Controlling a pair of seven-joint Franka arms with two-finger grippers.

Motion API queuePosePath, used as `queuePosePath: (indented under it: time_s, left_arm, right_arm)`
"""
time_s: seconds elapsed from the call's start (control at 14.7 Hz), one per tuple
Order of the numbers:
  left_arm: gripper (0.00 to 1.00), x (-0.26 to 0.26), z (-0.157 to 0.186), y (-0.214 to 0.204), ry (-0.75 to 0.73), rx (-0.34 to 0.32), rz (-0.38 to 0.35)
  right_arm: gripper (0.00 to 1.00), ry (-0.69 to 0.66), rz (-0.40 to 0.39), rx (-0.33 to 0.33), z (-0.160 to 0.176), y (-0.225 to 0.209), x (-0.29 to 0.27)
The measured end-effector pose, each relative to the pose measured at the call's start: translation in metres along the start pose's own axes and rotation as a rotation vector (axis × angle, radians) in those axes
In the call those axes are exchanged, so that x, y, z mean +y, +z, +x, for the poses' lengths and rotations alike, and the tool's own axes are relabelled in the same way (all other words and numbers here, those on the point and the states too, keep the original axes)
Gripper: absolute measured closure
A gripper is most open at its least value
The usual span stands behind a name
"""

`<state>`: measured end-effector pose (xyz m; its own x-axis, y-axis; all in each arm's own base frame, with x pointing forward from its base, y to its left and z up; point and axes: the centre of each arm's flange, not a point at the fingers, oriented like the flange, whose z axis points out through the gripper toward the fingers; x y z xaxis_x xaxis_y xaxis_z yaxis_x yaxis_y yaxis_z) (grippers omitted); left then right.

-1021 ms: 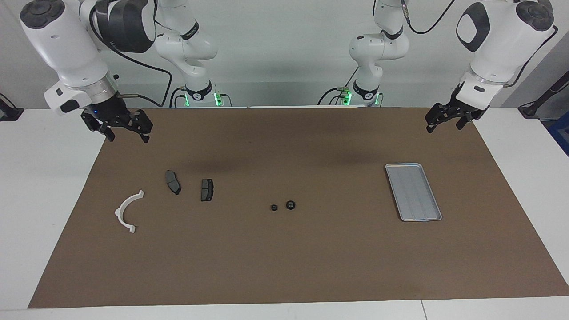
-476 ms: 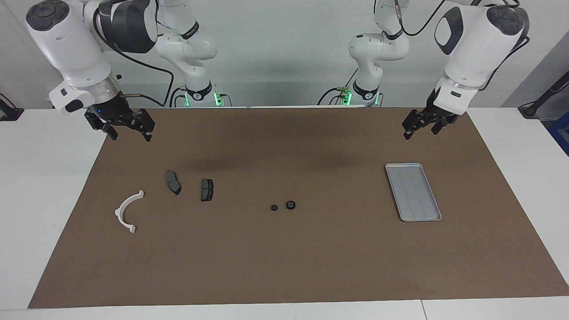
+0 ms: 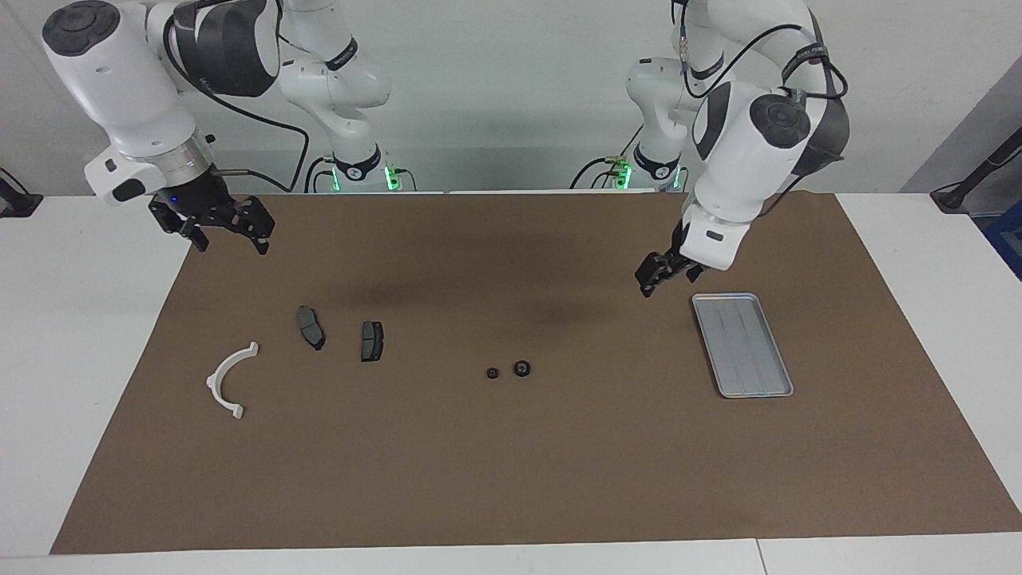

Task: Pick bearing gear from pile to tray
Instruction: 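Reach the left gripper to the black bearing at the table center, then grasp and lift the black bearing with the left gripper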

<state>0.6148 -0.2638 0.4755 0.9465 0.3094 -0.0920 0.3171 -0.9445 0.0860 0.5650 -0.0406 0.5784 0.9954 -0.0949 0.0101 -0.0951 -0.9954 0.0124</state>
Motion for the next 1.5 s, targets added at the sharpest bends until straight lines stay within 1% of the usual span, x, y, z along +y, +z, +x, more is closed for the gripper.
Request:
queuePosePath:
  time_s: [0.2,0.41,0.75,0.88,1.09,1.29,1.5]
  left_arm:
    - [0.0,0.036,0.015,0.039,-0.048,-0.013,0.014]
    - [0.0,0.057,0.025,0.08,-0.066,-0.02,0.032]
    - [0.0,0.074,0.018,0.103,-0.08,0.001,0.04]
    - [0.0,0.087,0.014,0.134,-0.115,0.005,0.052]
    - [0.0,0.118,-0.003,0.17,-0.148,0.028,0.042]
    - [0.0,0.143,-0.027,0.179,-0.149,0.044,0.026]
    - [0.0,0.146,-0.03,0.177,-0.15,0.05,0.022]
  right_arm:
    - [0.0,0.007,0.0,0.0,0.0,0.001,0.004]
    - [0.0,0.015,0.0,0.0,0.0,0.001,0.009]
    - [0.0,0.019,0.0,0.005,0.0,0.001,0.011]
    - [0.0,0.02,0.0,0.003,0.0,0.002,0.011]
    - [0.0,0.02,0.0,0.005,0.001,0.003,0.011]
    - [0.0,0.02,0.0,0.012,0.001,0.003,0.011]
    - [0.0,0.02,0.0,0.014,0.002,0.004,0.011]
